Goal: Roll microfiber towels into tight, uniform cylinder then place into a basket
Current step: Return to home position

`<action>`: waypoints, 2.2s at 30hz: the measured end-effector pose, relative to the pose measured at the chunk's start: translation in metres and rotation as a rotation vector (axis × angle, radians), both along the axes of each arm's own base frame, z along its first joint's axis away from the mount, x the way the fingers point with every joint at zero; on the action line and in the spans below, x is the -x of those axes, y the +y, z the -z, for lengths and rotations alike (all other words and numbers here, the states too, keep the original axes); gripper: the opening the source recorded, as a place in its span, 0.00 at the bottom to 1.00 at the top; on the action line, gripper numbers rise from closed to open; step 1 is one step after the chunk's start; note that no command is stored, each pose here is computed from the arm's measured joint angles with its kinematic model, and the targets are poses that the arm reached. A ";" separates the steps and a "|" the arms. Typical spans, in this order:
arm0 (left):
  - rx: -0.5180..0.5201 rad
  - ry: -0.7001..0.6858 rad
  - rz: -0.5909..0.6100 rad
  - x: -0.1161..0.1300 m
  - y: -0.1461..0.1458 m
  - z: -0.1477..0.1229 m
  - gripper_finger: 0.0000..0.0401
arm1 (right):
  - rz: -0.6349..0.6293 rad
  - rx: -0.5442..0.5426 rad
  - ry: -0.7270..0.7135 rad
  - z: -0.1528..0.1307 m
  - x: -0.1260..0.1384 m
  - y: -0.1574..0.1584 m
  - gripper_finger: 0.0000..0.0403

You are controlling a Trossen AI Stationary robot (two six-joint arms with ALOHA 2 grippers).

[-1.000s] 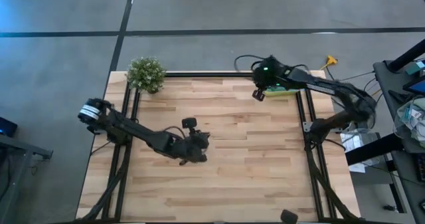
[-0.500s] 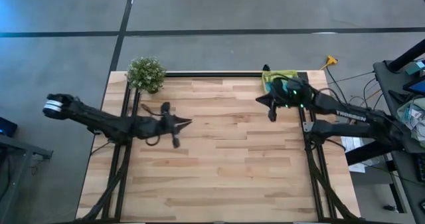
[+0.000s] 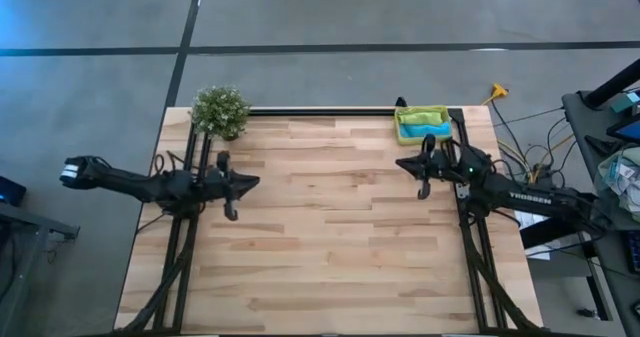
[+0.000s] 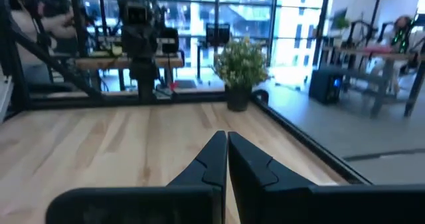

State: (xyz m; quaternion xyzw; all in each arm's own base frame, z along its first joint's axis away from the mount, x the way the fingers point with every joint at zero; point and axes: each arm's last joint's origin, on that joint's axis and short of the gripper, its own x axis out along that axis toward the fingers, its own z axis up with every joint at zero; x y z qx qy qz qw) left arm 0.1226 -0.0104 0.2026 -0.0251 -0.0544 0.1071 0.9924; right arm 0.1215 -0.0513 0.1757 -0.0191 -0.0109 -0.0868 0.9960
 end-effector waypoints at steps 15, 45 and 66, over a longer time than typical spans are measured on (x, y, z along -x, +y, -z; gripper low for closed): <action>0.107 0.123 0.052 0.029 0.004 0.017 0.04 | -0.260 -0.064 0.000 0.006 0.004 0.010 0.02; 0.109 0.183 -0.158 0.034 0.010 0.025 0.04 | 0.073 -0.101 0.133 0.009 0.029 0.019 0.02; 0.069 0.179 -0.157 0.033 0.010 0.026 0.04 | -0.021 0.073 0.120 0.016 0.017 0.048 0.02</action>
